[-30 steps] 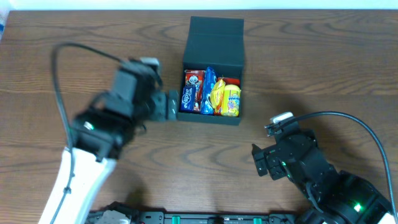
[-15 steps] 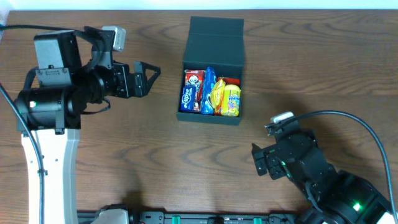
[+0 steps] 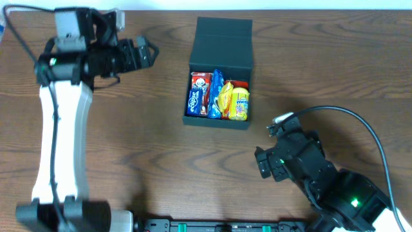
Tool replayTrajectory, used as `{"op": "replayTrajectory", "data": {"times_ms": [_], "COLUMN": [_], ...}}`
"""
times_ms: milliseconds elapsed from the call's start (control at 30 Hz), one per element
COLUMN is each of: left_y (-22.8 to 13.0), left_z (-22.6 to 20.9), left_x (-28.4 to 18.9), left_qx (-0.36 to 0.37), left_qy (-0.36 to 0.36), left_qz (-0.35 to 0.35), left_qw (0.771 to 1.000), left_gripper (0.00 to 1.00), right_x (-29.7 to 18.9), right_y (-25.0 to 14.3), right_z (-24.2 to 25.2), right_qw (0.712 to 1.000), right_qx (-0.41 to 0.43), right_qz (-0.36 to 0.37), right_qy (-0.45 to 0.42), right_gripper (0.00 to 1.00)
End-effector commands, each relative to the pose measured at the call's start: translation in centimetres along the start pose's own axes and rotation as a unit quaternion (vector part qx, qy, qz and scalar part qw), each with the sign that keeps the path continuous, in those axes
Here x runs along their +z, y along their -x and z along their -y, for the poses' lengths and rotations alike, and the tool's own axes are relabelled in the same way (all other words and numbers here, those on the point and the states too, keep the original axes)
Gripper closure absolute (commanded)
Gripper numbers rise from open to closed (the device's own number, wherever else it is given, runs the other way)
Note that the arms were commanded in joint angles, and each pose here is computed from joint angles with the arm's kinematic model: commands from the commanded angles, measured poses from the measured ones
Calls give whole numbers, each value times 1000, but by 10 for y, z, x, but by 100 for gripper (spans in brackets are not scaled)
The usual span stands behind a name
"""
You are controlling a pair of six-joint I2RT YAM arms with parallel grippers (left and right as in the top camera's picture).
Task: Pack container
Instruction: 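Raise the left gripper to the top edge of the open box lid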
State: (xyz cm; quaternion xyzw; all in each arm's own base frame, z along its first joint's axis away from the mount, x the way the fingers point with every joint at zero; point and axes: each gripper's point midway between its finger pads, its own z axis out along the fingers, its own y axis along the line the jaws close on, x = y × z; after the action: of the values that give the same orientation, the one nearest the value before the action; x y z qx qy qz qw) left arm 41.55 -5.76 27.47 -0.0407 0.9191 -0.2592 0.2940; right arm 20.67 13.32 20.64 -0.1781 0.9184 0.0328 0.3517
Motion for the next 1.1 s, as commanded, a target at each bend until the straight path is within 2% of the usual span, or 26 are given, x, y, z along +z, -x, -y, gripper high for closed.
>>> {"op": "replayTrajectory", "data": {"times_ms": [0, 300, 500, 600, 833, 1067], "left_y": [22, 46, 22, 6, -14, -22], "left_z": [17, -8, -19, -14, 0, 0], "left_x": [24, 114, 180, 207, 247, 261], "left_qx": [-20, -65, -104, -100, -85, -89], "left_qy": [-78, -127, -147, -149, -154, -149], "left_qz": [-19, -72, -123, -145, -159, -166], "left_qw": [997, 987, 976, 973, 971, 971], "left_gripper": [5, 5, 5, 5, 5, 5], "right_x": [5, 18, 23, 25, 26, 26], "right_y": [-1, -2, 3, 3, 2, 2], "right_z": [0, -1, -5, -5, -6, -5], "right_qw": [1000, 999, 999, 999, 999, 999], "right_qx": [1, 20, 29, 28, 27, 27], "right_qz": [-8, -23, -19, -20, -24, -24], "right_qy": [-8, -26, -25, -25, -26, -27], "right_gripper": [1, 1, 1, 1, 1, 1]}}
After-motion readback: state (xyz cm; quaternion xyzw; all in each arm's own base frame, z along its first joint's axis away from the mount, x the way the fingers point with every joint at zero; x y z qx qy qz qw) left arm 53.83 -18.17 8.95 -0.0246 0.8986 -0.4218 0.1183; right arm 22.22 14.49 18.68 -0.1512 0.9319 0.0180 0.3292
